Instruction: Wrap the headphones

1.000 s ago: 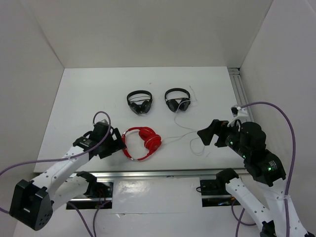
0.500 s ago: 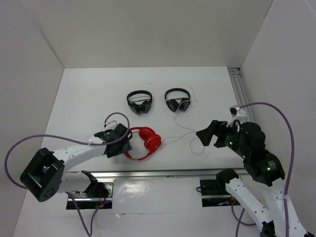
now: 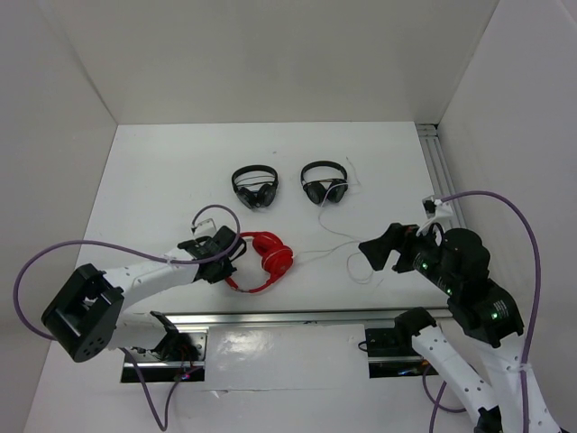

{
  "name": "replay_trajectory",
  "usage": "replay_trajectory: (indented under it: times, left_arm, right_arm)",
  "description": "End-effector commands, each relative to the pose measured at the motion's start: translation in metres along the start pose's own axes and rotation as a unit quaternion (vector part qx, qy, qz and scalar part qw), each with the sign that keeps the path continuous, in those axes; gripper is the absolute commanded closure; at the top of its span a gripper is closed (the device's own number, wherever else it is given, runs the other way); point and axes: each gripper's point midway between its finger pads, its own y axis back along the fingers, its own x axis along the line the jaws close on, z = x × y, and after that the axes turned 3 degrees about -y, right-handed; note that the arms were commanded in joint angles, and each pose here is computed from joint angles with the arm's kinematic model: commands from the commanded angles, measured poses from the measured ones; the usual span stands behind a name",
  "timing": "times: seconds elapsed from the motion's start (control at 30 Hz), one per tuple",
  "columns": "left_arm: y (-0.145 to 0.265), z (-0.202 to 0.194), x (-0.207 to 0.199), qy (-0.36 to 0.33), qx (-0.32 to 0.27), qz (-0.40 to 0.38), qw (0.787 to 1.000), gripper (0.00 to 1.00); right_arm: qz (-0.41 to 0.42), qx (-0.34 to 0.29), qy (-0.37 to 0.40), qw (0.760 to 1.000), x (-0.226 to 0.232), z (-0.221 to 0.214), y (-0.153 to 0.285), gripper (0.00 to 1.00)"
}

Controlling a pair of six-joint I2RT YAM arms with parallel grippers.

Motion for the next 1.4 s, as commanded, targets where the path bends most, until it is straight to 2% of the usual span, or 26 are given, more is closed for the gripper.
replay_trajectory:
  times: [0.0,0.03,0.23,0.27,0.33,0.4,0.43,0.5,0.57,0.7,0.8,0.9,1.13,1.37]
  left_arm:
    - [-0.001,-0.011,0.01,-0.035,0.015,0.022,0.999,1.0]
    - [0.005,-0.014,0.015,-0.045,0.022,0.03,0.998,1.0]
    - [0.068,0.02,0.008,-0.05,-0.038,0.002,0.998,1.0]
    - [0.084,0.031,0.001,-0.044,-0.052,-0.016,0.998,1.0]
    - [0.106,0.043,0.013,-0.062,-0.069,-0.012,0.996,1.0]
    - [0.143,0.067,0.007,-0.058,-0.102,-0.056,0.992,1.0]
    - [0.155,0.072,0.013,-0.067,-0.11,-0.055,0.99,1.0]
    - [0.192,0.092,0.011,-0.073,-0.138,-0.094,0.983,1.0]
    - [0.213,0.101,0.018,-0.097,-0.149,-0.101,0.979,1.0]
    - [0.268,0.127,0.018,-0.106,-0.187,-0.147,0.965,1.0]
    - [0.29,0.138,0.019,-0.112,-0.206,-0.163,0.958,1.0]
    - [0.302,0.144,0.021,-0.117,-0.217,-0.172,0.954,1.0]
    - [0.319,0.154,0.017,-0.112,-0.233,-0.188,0.948,1.0]
    - [0.346,0.157,0.01,-0.112,-0.236,-0.237,0.936,1.0]
  right_arm:
    - [0.05,-0.018,0.018,0.998,0.016,0.005,0.001,0.0]
    - [0.067,-0.025,0.021,0.997,0.022,0.007,0.005,0.0]
    - [0.2,-0.063,0.066,0.976,0.063,0.009,0.022,0.0]
    - [0.228,-0.067,0.079,0.968,0.073,0.009,0.029,0.0]
    - [0.26,-0.089,0.099,0.956,0.084,0.016,0.036,0.0]
    - [0.295,-0.094,0.114,0.944,0.095,0.014,0.042,0.0]
    - [0.316,-0.116,0.128,0.933,0.103,0.021,0.048,0.0]
    - [0.343,-0.118,0.142,0.921,0.109,0.018,0.048,0.0]
    - [0.361,-0.145,0.155,0.908,0.117,0.028,0.054,0.0]
    - [0.354,-0.158,0.158,0.908,0.116,0.037,0.039,0.0]
    - [0.34,-0.157,0.15,0.915,0.114,0.045,0.023,0.0]
    - [0.308,-0.145,0.132,0.931,0.103,0.049,0.0,0.0]
    - [0.29,-0.112,0.095,0.946,0.094,0.045,-0.031,0.0]
    - [0.352,-0.089,0.11,0.925,0.105,0.028,-0.038,0.0]
